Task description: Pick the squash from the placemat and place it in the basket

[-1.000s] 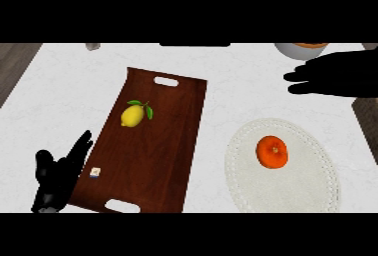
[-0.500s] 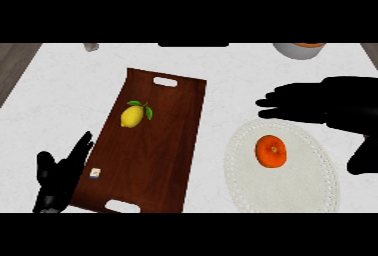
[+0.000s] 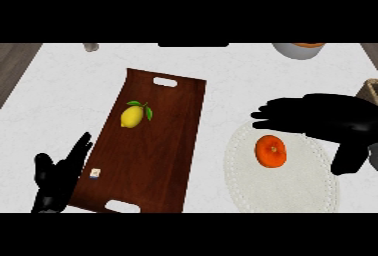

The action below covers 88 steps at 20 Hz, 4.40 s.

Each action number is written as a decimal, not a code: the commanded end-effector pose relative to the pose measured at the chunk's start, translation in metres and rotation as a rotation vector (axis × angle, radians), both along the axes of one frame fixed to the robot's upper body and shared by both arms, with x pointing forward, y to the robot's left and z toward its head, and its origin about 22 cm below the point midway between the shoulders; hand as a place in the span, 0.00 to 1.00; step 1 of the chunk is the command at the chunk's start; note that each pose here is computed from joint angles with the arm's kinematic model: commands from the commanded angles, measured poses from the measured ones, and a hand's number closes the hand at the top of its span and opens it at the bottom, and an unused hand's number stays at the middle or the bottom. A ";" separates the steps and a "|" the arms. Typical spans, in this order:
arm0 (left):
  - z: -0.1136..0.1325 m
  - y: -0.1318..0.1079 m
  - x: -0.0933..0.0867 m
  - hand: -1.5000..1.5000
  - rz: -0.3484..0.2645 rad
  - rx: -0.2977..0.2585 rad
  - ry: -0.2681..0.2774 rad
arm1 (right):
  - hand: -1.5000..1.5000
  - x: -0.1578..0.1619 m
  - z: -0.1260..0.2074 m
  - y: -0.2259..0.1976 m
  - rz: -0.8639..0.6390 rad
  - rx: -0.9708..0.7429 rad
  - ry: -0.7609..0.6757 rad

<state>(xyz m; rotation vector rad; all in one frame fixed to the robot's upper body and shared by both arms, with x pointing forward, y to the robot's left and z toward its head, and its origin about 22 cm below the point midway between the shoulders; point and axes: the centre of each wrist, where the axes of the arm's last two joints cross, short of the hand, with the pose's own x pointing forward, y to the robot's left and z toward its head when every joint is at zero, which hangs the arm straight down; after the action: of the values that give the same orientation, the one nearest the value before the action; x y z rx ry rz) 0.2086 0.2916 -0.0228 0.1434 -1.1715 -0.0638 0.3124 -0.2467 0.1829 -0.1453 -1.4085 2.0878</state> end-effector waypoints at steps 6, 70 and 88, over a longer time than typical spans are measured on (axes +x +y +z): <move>-0.026 0.008 -0.013 0.50 0.031 -0.005 0.135 | 0.00 0.009 -0.039 0.011 0.031 -0.001 -0.019; -0.028 0.022 -0.051 0.50 0.181 -0.010 0.170 | 1.00 -0.073 -0.081 0.019 -0.912 0.301 -0.189; -0.021 0.011 -0.030 0.50 0.089 0.000 0.175 | 1.00 -0.133 0.101 -0.005 -1.320 0.988 -0.460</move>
<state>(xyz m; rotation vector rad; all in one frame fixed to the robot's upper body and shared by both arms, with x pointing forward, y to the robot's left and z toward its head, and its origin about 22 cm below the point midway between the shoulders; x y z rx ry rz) 0.1840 0.3107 -0.0190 0.2092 -1.1261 0.0003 0.1949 -0.2443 0.2500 -0.8481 -1.6524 0.3387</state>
